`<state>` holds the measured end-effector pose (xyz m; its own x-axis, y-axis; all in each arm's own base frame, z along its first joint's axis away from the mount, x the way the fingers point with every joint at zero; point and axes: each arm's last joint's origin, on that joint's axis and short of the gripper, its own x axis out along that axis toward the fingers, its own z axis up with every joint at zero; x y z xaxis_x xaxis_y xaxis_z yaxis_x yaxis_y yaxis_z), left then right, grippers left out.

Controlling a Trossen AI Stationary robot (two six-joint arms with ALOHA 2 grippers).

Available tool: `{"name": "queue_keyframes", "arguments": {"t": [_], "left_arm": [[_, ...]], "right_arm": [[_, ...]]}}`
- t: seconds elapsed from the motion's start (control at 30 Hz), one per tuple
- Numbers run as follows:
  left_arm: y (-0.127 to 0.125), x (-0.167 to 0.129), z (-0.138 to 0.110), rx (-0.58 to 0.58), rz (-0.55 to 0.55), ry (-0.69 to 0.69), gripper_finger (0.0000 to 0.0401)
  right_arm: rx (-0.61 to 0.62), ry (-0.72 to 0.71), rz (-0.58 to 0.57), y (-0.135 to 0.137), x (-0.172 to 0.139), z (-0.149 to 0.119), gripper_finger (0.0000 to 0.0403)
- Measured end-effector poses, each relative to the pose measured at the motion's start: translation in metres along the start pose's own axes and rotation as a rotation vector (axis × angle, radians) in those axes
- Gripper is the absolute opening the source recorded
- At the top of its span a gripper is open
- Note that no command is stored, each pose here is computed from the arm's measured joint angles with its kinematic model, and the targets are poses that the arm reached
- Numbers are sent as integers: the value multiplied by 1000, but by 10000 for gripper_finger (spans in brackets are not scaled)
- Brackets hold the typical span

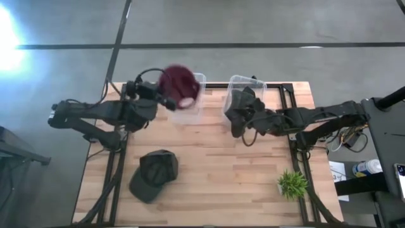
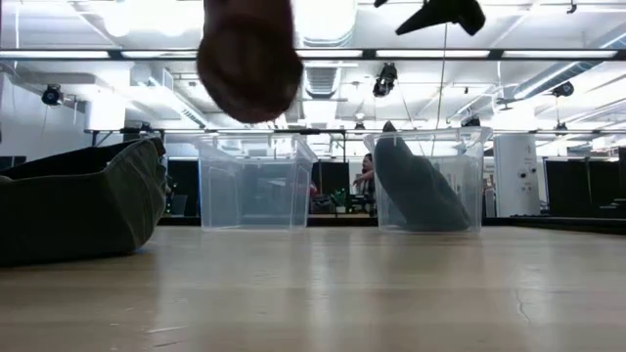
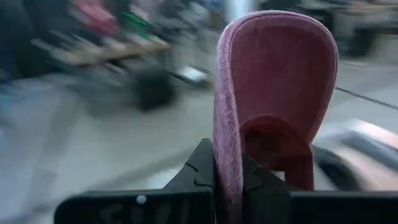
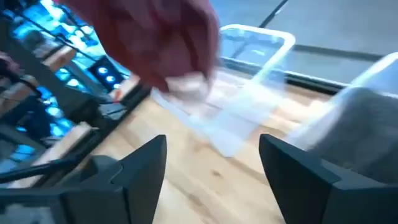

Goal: Pick & Place hat
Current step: Put the red cap into the left transparent bin

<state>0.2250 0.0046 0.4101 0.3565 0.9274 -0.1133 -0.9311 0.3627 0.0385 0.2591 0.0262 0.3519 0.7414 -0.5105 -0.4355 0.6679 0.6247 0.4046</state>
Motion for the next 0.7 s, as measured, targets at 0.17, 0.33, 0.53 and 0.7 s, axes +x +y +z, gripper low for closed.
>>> {"name": "queue_keyframes", "arguments": {"t": [0.17,0.33,0.53,0.7], "left_arm": [[-4,40,-13,44,117,13,6],[-20,86,-52,64,170,66,6],[-40,117,-92,81,110,195,7],[-50,128,-129,18,54,398,47]], "right_arm": [[-22,16,-27,-1,3,-4,252],[-15,49,-46,0,13,-14,249],[-42,143,-43,3,25,-26,250],[-37,176,-40,3,28,-30,250]]}}
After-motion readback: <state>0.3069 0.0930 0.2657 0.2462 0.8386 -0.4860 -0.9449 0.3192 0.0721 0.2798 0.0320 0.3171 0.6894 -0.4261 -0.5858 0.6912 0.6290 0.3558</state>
